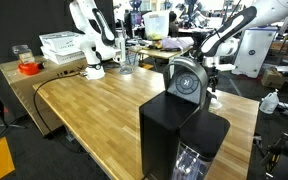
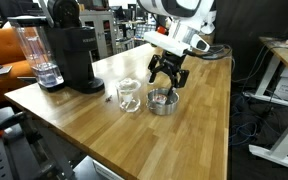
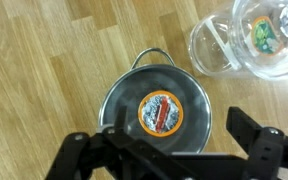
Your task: Pick the lid on the table, put it on the jar, then put one cup in the pot and another cup inside the coffee maker
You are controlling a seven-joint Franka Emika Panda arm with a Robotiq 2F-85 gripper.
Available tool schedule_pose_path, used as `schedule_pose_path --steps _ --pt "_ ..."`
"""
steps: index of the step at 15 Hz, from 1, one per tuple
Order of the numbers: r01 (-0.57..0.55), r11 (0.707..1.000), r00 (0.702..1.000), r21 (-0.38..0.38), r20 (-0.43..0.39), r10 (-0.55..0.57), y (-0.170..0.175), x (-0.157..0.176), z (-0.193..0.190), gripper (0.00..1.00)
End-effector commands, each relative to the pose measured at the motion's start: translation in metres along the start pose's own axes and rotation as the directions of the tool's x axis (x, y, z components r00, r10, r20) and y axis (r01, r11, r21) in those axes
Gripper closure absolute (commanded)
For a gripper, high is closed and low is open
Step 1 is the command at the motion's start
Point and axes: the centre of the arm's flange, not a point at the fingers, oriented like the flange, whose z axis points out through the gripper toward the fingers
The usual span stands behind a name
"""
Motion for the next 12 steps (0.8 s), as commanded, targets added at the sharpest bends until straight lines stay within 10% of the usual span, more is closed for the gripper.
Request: schedule_pose_path --steps 1,12 --pt "0.001 0.999 1.0 0.033 0.007 -0.001 0.002 0.002 -0.007 0.0" --pt "0.013 1.0 1.0 -0.002 -0.008 -0.013 -0.009 0.004 -0.008 0.0"
